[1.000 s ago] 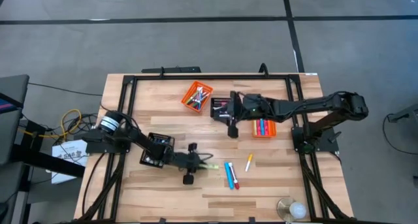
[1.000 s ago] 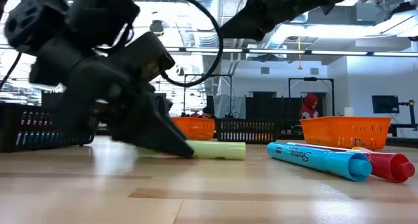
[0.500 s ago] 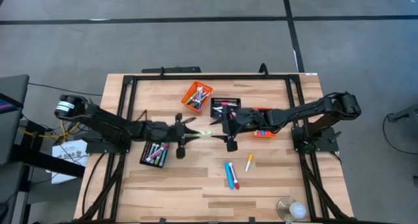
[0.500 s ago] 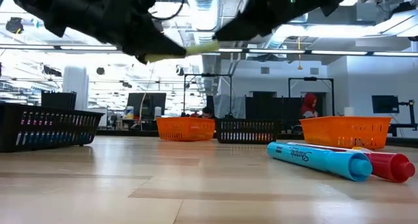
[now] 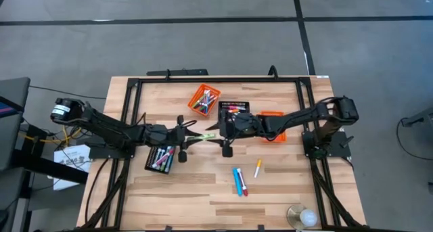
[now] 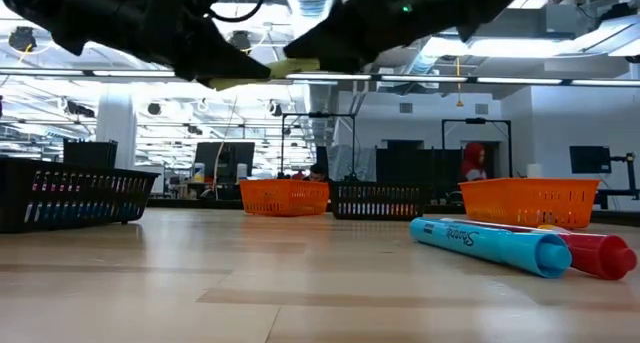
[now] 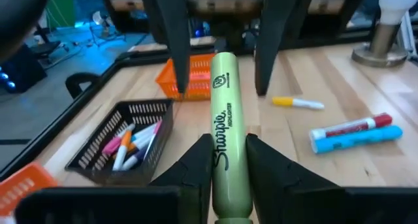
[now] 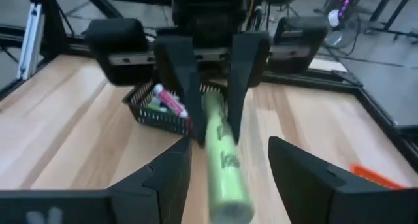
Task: Pick & Place Markers
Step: Put the light green highlighter into the right orange bin
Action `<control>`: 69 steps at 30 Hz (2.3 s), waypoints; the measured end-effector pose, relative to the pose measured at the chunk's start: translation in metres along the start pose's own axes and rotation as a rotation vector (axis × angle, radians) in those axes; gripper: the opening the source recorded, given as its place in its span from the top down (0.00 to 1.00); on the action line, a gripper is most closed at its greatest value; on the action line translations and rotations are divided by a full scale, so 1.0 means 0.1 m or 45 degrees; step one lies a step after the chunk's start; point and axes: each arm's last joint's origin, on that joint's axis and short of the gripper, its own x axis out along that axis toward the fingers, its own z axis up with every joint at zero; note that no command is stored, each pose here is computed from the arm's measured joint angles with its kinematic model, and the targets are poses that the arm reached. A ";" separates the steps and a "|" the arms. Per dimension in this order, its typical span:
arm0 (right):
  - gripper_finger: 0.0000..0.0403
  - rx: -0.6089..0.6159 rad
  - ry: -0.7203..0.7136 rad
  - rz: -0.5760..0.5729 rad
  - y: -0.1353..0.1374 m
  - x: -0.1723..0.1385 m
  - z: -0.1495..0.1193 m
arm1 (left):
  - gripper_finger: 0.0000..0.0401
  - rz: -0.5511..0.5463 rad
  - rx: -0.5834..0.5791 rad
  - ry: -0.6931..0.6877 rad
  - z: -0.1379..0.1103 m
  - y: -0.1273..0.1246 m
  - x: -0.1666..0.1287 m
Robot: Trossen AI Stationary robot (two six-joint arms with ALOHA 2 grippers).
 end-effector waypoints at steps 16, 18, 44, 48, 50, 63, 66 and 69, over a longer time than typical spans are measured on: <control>0.71 -0.004 0.023 -0.008 -0.04 0.16 0.02 | 0.80 0.042 0.022 -0.002 -0.02 0.02 -0.03; 0.73 -0.004 0.014 -0.008 -0.04 0.15 0.03 | 0.80 0.049 0.023 0.004 -0.03 0.02 -0.02; 0.83 0.098 0.044 -0.016 -0.06 0.15 0.00 | 0.78 0.074 0.041 -0.006 -0.02 0.02 -0.02; 0.83 0.191 0.081 -0.032 -0.11 0.15 -0.03 | 0.70 0.106 0.031 -0.015 -0.01 0.03 -0.02; 0.83 0.195 0.119 -0.038 -0.13 0.15 -0.07 | 0.65 0.119 0.032 -0.007 -0.01 0.03 -0.02; 0.83 0.448 0.632 -0.733 -0.23 -0.71 0.11 | 0.54 0.136 0.023 0.009 -0.03 0.03 -0.02; 0.83 0.586 0.747 -0.931 -0.16 -1.05 0.07 | 0.55 0.135 -0.010 0.008 -0.03 0.03 -0.02; 0.83 0.741 0.876 -1.087 -0.07 -1.31 -0.08 | 0.56 0.135 -0.037 0.007 -0.03 0.03 -0.02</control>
